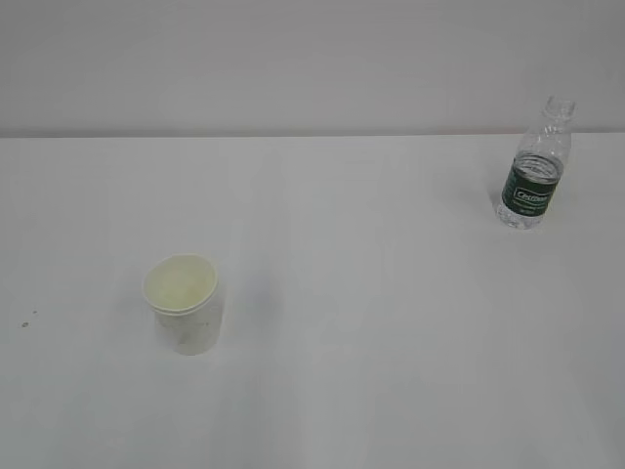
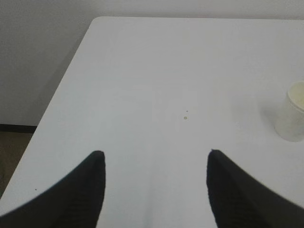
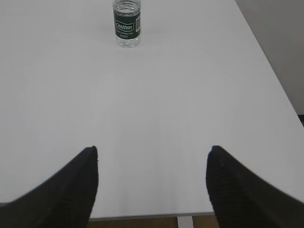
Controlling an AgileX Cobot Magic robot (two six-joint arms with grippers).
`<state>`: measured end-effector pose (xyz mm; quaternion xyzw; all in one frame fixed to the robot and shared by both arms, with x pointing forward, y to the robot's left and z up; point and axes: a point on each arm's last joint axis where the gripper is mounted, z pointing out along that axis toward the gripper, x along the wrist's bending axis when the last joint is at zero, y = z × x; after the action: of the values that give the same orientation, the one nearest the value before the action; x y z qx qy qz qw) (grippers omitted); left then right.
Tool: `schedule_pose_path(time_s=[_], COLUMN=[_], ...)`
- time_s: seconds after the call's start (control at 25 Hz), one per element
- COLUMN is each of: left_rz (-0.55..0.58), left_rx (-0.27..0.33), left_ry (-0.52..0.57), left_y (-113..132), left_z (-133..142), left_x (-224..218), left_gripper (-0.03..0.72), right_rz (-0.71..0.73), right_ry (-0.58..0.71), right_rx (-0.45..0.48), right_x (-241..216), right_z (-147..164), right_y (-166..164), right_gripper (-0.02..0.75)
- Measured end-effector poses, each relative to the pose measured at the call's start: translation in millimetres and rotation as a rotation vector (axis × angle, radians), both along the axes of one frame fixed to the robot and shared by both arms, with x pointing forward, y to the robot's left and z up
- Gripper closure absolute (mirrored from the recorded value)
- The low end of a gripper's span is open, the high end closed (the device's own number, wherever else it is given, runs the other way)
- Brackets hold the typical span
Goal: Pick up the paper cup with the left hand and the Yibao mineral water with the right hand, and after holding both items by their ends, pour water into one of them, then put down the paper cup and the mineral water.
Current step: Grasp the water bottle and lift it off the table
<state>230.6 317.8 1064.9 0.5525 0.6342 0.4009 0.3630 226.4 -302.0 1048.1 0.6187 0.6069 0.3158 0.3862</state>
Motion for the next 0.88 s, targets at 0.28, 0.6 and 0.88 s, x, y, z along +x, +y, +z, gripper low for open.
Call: schedule_pose_path(time_s=[0.28,0.6,0.88], left_rz=[-0.001,0.000,0.000], left_rx=[-0.001,0.000,0.000], left_ry=[0.000,0.000,0.000], left_y=[-0.1,0.0,0.0], left_z=[0.0,0.0,0.0], left_x=[0.0,0.0,0.0], left_gripper=[0.221,0.221,0.221], right_rz=[0.000,0.000,0.000], right_ry=[0.000,0.000,0.000], right_rx=[0.000,0.000,0.000], right_x=[0.0,0.0,0.0], right_z=[0.0,0.0,0.0], right_y=[0.0,0.0,0.0], right_gripper=[0.201,0.201,0.200])
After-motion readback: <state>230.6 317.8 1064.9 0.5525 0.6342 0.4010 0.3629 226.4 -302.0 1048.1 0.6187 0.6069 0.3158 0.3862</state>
